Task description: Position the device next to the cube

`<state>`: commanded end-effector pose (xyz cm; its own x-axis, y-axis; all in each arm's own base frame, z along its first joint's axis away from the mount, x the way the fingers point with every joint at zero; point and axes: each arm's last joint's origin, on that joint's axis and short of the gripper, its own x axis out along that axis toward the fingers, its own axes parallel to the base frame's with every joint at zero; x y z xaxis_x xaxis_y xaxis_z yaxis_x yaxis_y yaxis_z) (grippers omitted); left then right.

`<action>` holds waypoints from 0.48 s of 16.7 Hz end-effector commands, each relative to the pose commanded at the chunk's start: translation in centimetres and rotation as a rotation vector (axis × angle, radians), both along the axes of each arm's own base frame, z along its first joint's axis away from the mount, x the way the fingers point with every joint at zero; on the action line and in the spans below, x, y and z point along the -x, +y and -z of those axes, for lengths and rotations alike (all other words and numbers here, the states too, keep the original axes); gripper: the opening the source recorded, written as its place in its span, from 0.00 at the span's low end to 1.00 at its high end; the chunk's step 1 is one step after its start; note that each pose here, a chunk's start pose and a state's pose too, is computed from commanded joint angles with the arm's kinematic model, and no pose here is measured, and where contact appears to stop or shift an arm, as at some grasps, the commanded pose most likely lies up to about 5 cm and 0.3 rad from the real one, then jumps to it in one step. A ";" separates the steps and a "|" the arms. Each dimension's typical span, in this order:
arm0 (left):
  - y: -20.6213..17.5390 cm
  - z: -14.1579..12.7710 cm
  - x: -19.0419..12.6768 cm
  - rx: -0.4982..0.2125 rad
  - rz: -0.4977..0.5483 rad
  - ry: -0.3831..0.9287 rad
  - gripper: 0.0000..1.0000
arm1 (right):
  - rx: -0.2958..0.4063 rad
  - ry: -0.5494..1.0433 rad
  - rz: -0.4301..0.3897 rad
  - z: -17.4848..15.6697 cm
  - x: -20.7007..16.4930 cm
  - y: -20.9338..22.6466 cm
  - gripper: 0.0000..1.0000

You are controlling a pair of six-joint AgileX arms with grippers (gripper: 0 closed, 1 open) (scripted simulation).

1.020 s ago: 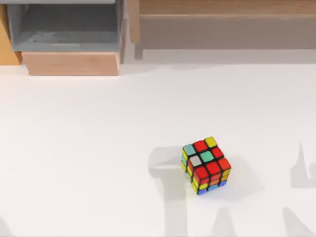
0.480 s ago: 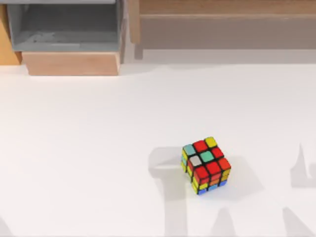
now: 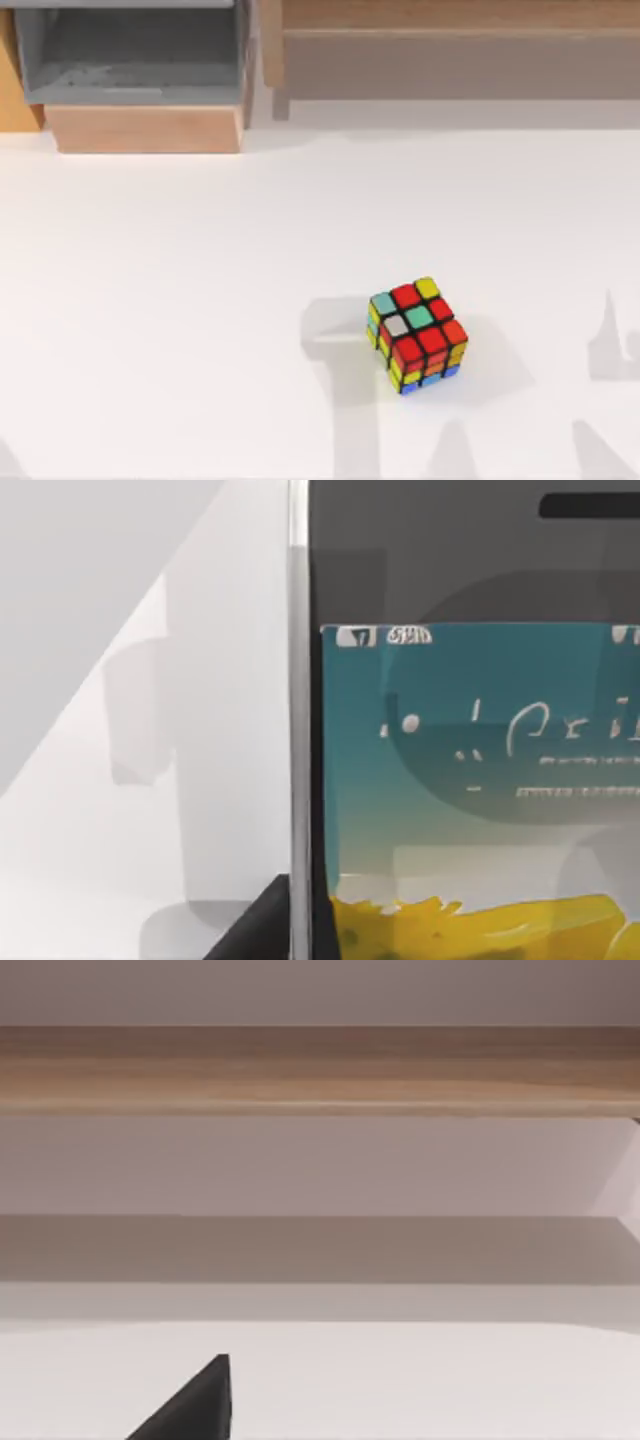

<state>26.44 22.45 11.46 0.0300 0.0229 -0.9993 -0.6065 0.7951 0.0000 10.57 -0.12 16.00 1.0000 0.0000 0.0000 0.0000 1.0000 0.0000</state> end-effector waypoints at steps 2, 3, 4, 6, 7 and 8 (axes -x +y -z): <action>0.0 -0.7 0.0 0.000 0.000 0.000 0.00 | 0.000 0.000 0.000 0.0 0.0 0.0 1.00; 0.0 -1.2 0.0 0.000 0.000 0.000 0.00 | 0.000 0.000 0.000 0.0 0.0 0.0 1.00; 0.0 -1.6 0.0 0.000 0.000 0.000 0.00 | 0.000 0.000 0.000 0.0 0.0 0.0 1.00; 0.0 -1.9 0.0 0.000 0.000 0.000 0.00 | 0.000 0.000 0.000 0.0 0.0 0.0 1.00; 0.0 -1.9 0.0 0.000 0.000 0.000 0.00 | 0.000 0.000 0.000 0.0 0.0 0.0 1.00; 0.0 -1.7 0.0 0.003 0.001 0.004 0.00 | 0.000 0.000 0.000 0.0 0.0 0.0 1.00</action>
